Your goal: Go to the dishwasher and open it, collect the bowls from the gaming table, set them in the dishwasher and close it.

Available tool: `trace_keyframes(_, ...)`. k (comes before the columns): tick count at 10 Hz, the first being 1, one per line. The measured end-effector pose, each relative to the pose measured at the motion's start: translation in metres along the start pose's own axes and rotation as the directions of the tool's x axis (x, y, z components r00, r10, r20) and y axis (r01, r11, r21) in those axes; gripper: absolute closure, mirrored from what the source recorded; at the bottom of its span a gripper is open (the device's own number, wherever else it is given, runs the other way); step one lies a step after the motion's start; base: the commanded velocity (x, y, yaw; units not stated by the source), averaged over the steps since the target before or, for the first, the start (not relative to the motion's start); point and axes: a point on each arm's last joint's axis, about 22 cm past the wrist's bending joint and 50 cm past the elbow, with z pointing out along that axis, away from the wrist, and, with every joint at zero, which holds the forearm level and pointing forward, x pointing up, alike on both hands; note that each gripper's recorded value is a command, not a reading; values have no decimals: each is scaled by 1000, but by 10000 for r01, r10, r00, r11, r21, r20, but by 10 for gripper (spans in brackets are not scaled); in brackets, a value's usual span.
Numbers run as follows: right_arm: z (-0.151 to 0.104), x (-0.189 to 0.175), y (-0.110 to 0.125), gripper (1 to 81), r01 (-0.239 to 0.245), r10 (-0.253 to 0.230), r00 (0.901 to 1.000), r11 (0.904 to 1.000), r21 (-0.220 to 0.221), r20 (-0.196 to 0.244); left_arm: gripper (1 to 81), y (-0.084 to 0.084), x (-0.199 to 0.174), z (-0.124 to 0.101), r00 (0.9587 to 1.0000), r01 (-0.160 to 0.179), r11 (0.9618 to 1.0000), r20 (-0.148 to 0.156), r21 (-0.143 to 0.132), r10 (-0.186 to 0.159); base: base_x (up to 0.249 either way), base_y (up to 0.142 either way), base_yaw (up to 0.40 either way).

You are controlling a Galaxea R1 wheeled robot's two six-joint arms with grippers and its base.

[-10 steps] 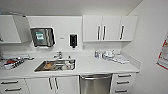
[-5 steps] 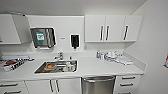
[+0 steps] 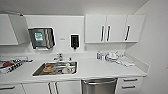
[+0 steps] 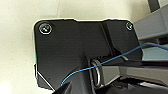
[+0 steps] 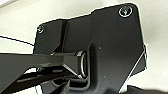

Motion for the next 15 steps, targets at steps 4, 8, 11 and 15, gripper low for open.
trace_keyframes(4, 1, -1, -2, 10, -5, 5, 10000, 10000, 28, 1, 10, 2, -1, 1, 10000, 2, 10000, 12, -25, -2, 106, 0, 0)
trace_keyframes(8, 1, -6, -5, 10, -41, 41, 10000, 10000, 60, 29, 10, 2, 0, 1, 10000, 2, 10000, 8, -30, -2, 106, 0, 0)
trace_keyframes(11, 1, -9, -5, 10, -54, 54, 10000, 10000, 58, 79, 10, 2, 0, 1, 10000, 2, 10000, 8, -25, -2, 104, 0, 0)
trace_keyframes(15, 1, -10, -5, 10, -141, 140, 9998, 9999, 60, 124, 10, 3, 1, 1, 10000, 4, 10000, -1, -37, -4, 20, 0, 0)
